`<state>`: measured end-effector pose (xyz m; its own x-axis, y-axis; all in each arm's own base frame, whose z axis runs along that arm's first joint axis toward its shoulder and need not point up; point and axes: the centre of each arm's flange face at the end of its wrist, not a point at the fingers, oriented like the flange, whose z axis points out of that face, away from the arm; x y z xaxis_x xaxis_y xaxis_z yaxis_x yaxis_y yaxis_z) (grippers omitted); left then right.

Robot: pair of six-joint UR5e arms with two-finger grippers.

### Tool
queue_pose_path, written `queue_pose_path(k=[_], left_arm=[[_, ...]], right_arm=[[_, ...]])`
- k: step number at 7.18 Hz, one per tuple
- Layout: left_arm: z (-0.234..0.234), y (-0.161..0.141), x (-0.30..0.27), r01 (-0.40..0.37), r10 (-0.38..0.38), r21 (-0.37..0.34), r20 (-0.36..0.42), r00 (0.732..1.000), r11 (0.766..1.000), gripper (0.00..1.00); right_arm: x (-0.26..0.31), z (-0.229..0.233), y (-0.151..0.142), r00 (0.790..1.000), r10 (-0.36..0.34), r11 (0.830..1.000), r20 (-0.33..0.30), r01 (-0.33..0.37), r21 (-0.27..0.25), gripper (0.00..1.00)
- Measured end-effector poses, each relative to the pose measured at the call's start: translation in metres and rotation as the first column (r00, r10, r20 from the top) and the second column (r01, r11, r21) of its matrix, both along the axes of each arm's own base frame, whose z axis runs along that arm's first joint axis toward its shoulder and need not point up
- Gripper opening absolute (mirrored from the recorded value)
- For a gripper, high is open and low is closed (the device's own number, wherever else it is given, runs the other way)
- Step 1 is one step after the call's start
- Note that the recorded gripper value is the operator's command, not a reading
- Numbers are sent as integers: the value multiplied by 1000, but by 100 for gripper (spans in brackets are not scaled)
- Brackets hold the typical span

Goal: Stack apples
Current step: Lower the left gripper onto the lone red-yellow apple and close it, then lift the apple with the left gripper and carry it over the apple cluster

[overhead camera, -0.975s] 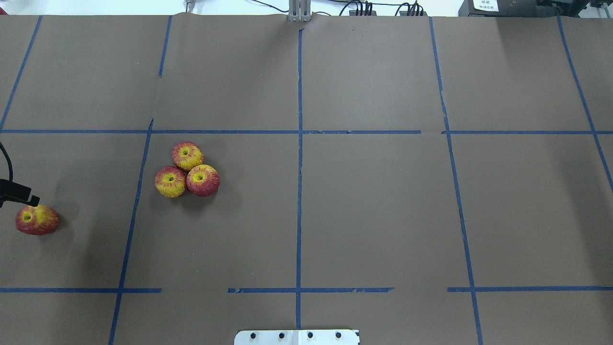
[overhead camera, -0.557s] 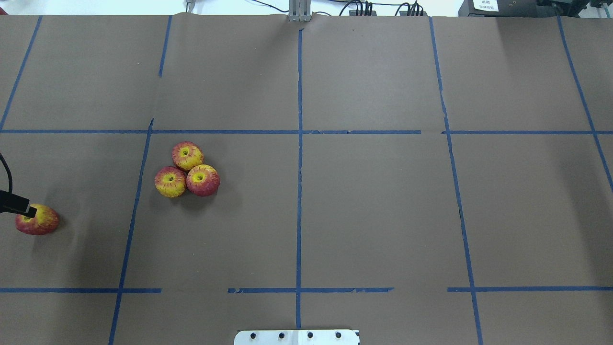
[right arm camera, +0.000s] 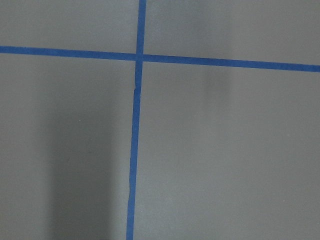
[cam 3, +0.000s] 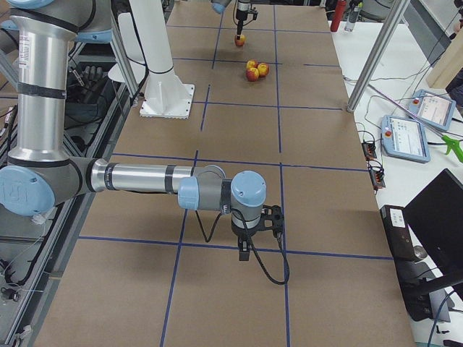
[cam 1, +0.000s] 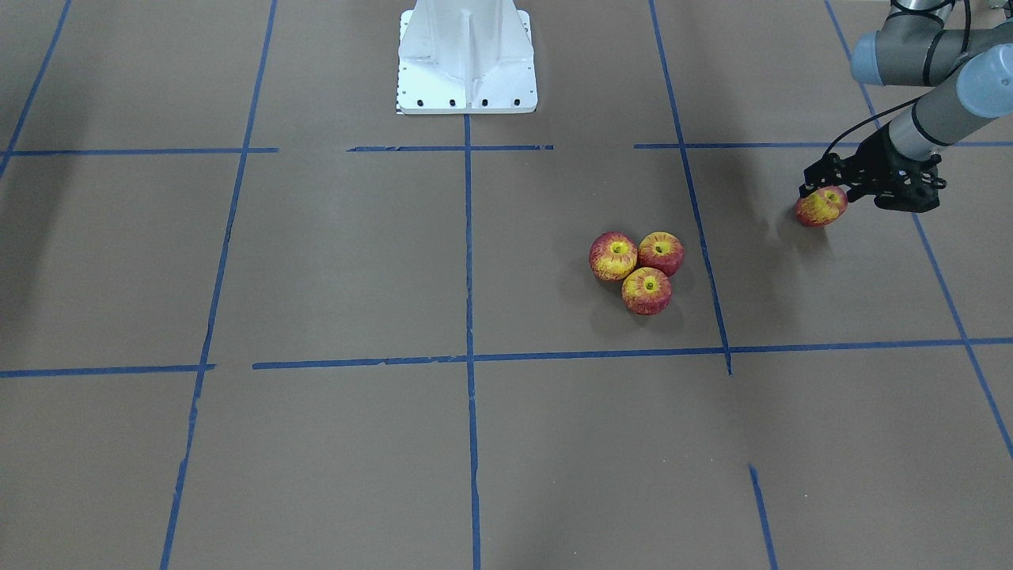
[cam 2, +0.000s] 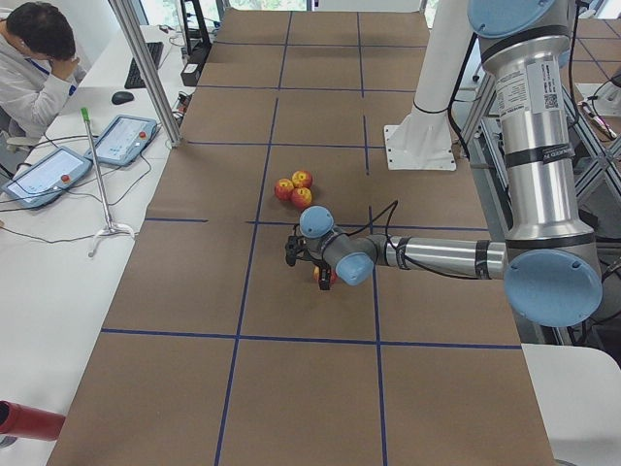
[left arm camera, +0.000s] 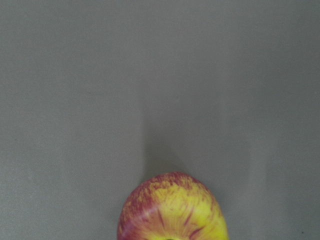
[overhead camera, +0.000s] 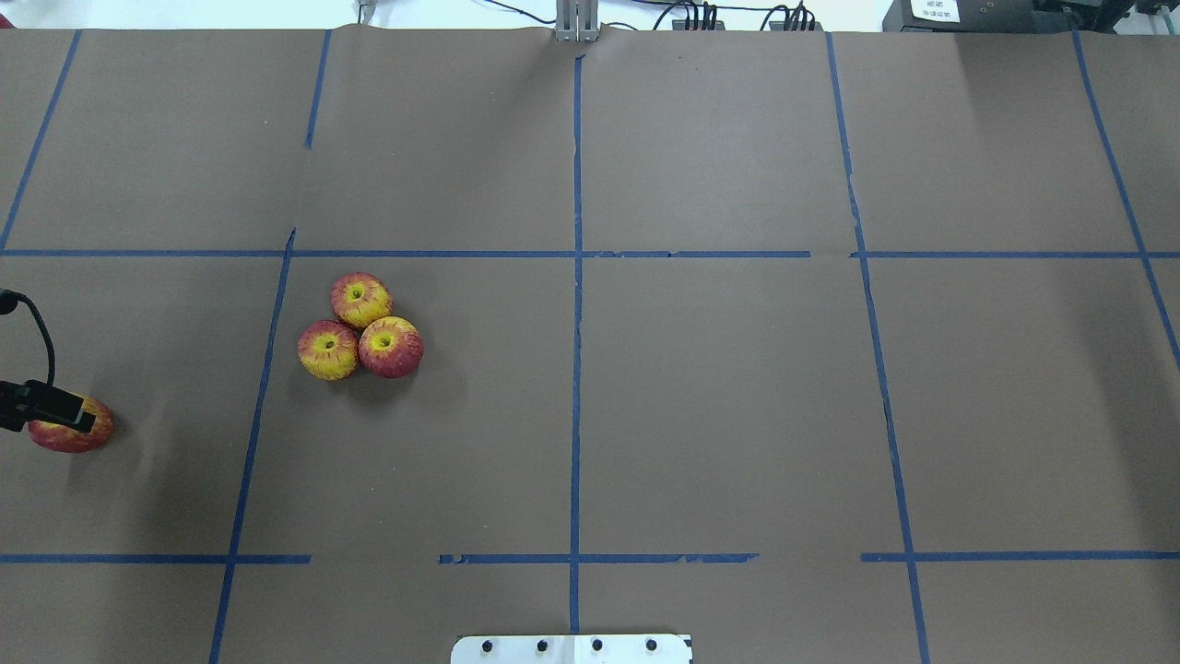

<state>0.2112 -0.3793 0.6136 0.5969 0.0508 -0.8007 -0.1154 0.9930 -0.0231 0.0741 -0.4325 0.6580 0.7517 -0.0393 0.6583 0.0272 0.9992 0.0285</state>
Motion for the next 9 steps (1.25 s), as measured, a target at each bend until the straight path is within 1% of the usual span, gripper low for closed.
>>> queue_pose_path(k=[1,2,3,4,5,6,7,8,9], left_arm=[[1,-1,6,-9,9,1,1,1000,1000,100],[3,-3,11,-17,17,0,3,1000,1000,98],[5,-5,15,-21,21,-3,5,1000,1000,77],[9,-6,17,-23,23,-6,9,1000,1000,45],[11,-6,17,-25,25,-7,11,1000,1000,16],[8,-7,18,-24,24,-4,8,1000,1000,0],[-15,-11,21,-13,13,3,-10,1000,1000,0],[-53,-25,31,12,-12,-1,-33,999,1000,0],[-105,-53,54,48,-49,-21,-54,997,999,0]], right_arm=[[0,0,0,1000,0,1000,0,0,0,100],[0,0,0,1000,0,1000,0,0,0,100],[0,0,0,1000,0,1000,0,0,0,100],[0,0,0,1000,0,1000,0,0,0,100],[0,0,0,1000,0,1000,0,0,0,100],[0,0,0,1000,0,1000,0,0,0,100],[0,0,0,1000,0,1000,0,0,0,100],[0,0,0,1000,0,1000,0,0,0,100],[0,0,0,1000,0,1000,0,0,0,100]])
